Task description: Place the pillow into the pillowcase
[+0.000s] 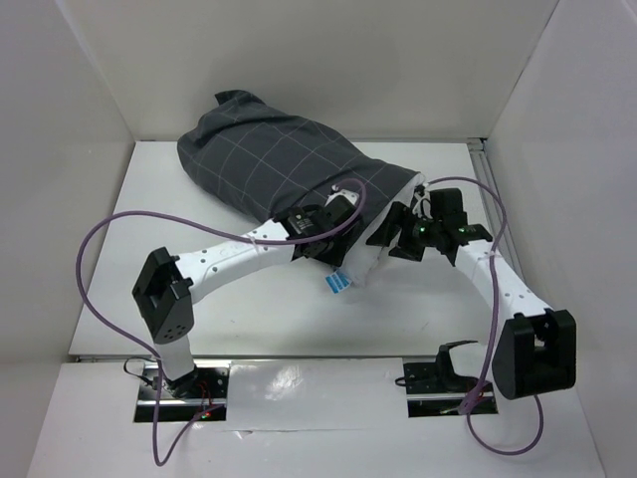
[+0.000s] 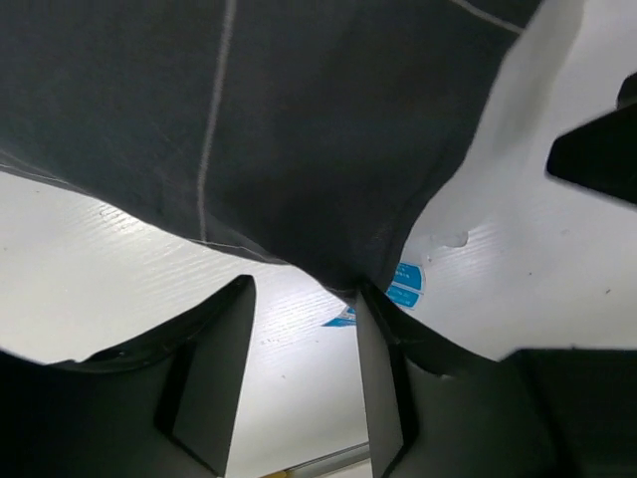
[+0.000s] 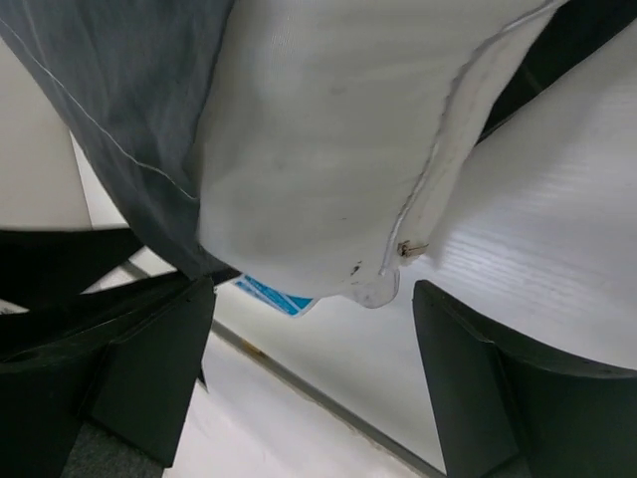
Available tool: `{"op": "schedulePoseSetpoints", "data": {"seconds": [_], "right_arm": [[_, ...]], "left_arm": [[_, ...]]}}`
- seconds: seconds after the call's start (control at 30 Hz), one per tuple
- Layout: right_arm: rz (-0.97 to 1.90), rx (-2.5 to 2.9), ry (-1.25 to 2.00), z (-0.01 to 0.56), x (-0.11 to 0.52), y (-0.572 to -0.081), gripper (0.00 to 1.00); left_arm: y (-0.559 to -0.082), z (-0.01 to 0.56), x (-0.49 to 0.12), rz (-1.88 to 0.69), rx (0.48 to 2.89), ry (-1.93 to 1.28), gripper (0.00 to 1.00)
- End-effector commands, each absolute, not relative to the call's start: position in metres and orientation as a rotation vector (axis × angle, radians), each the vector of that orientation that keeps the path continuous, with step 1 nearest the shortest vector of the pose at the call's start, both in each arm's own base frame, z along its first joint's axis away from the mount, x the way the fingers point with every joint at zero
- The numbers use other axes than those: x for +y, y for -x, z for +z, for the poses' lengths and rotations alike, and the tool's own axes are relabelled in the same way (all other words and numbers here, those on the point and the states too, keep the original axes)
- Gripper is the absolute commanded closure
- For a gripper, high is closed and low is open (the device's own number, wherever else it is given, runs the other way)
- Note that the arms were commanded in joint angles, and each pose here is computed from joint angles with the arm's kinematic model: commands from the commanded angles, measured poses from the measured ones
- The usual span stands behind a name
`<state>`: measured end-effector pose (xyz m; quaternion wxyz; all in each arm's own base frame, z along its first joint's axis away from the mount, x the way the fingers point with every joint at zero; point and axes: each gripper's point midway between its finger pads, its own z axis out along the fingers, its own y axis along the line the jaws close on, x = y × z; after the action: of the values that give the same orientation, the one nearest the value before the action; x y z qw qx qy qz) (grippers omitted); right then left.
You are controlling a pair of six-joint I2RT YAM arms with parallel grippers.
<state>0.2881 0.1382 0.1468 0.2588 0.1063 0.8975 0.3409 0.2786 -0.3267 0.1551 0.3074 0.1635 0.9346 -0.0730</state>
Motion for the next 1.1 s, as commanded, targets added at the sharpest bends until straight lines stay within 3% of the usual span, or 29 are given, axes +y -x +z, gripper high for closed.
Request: {"op": "schedulePoseSetpoints", "data": {"seconds": [0.0, 0.13, 0.47, 0.6, 0.67, 0.7, 0.73, 0.77, 0.9, 1.03, 1.07], "right_arm": [[0.906, 2.427, -0.223, 0.146, 0.145, -0.296, 0.12], [0.89, 2.426, -0.215, 0.145, 0.144, -0.299, 0.12], [0.878, 2.435, -0.224, 0.143, 0.142, -0.296, 0.1], [0.91, 2.451, -0.185, 0.138, 0.146, -0.289, 0.1], [0.922, 2.46, -0.15, 0.138, 0.149, -0.285, 0.09], [0.926, 2.466, -0.129, 0.137, 0.15, -0.282, 0.08], [0.924, 2.476, -0.093, 0.134, 0.153, -0.281, 0.08], [0.932, 2.49, -0.072, 0.133, 0.158, -0.276, 0.08], [0.958, 2.49, 0.006, 0.125, 0.178, -0.279, 0.1], [1.016, 2.43, 0.026, 0.121, 0.199, -0.297, 0.26], [1.044, 2.445, 0.016, 0.115, 0.207, -0.298, 0.37]], "left_arm": [[-0.286, 0.153, -0.328, -0.201, 2.468, -0.408, 0.42], [-0.279, 0.15, -0.333, -0.256, 2.482, -0.427, 0.27], [-0.278, 0.13, -0.337, -0.255, 2.515, -0.447, 0.21], [-0.286, 0.124, -0.331, -0.18, 2.511, -0.403, 0.36], [-0.29, 0.127, -0.328, -0.167, 2.508, -0.387, 0.58], [-0.294, 0.135, -0.327, -0.18, 2.495, -0.37, 0.85], [-0.293, 0.134, -0.325, -0.172, 2.501, -0.372, 0.95], [-0.292, 0.141, -0.328, -0.201, 2.493, -0.371, 1.0], [-0.289, 0.149, -0.33, -0.244, 2.49, -0.364, 1.0], [-0.285, 0.163, -0.329, -0.282, 2.477, -0.35, 1.0], [-0.285, 0.169, -0.329, -0.295, 2.465, -0.345, 1.0]]}}
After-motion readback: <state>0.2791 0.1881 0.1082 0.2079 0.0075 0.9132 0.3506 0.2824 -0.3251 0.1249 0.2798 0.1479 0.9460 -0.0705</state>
